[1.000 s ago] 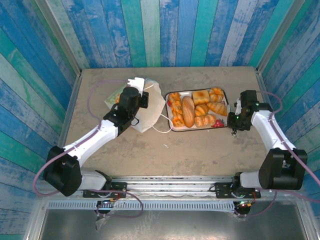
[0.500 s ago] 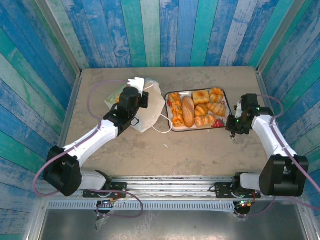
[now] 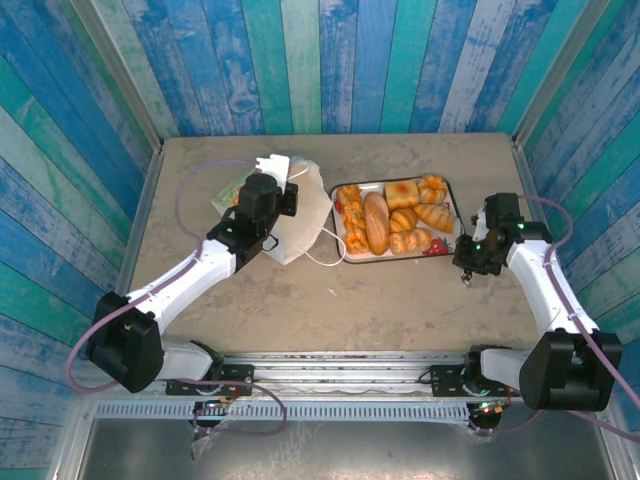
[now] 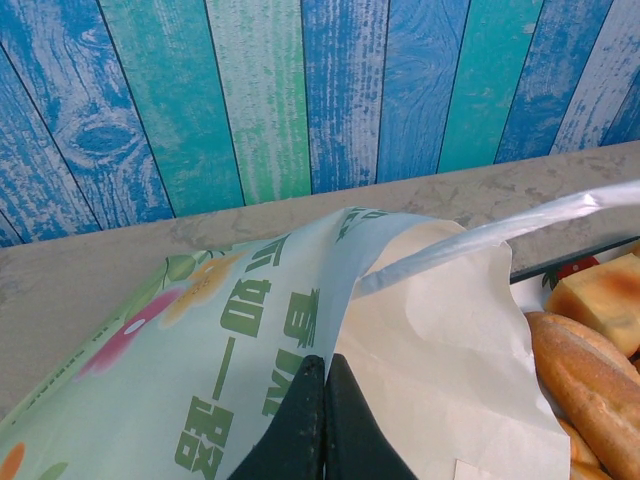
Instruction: Take the fake bread out of the paper bag
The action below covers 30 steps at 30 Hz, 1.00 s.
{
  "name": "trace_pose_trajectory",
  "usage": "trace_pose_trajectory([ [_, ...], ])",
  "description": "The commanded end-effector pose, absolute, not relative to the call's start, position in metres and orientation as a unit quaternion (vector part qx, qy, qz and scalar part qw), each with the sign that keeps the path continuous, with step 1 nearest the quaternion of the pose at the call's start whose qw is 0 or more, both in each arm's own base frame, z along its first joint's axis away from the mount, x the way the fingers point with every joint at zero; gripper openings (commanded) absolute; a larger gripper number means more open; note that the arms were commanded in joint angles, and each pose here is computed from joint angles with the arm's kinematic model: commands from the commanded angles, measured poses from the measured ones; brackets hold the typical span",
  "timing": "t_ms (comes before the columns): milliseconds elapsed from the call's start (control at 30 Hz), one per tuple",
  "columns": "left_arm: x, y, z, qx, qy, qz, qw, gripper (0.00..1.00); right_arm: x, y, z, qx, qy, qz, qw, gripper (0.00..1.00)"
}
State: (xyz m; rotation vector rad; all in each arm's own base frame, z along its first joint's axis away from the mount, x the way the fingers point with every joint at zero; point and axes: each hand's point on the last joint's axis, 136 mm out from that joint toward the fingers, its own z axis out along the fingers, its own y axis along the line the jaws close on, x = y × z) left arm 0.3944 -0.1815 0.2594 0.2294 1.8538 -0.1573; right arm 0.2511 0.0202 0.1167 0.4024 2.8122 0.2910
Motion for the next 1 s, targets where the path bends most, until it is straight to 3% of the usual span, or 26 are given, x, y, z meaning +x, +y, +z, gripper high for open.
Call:
trace_pose_trajectory([
  [0, 0.387, -0.179, 0.29, 0.09, 0.772, -0.083, 0.623, 0.0, 0.259, 0.016, 0.132, 0.148, 0.971, 0.093, 0.162, 0.26],
  [233, 0.378, -0.178, 0.298, 0.112, 0.759, -0.083, 0.636, 0.0, 0.257, 0.041, 0.159, 0.119, 0.961, 0.152, 0.196, 0.26],
  [567, 0.359, -0.185, 0.296, 0.208, 0.726, -0.065, 0.652, 0.0, 0.245, 0.157, 0.227, -0.013, 0.919, 0.312, 0.241, 0.27],
  [767, 0.348, -0.189, 0.289, 0.254, 0.707, -0.074, 0.656, 0.0, 0.23, 0.219, 0.238, -0.066, 0.899, 0.362, 0.238, 0.27],
  [967, 0.354, -0.187, 0.28, 0.254, 0.716, -0.062, 0.647, 0.0, 0.217, 0.245, 0.238, -0.078, 0.892, 0.377, 0.237, 0.27],
])
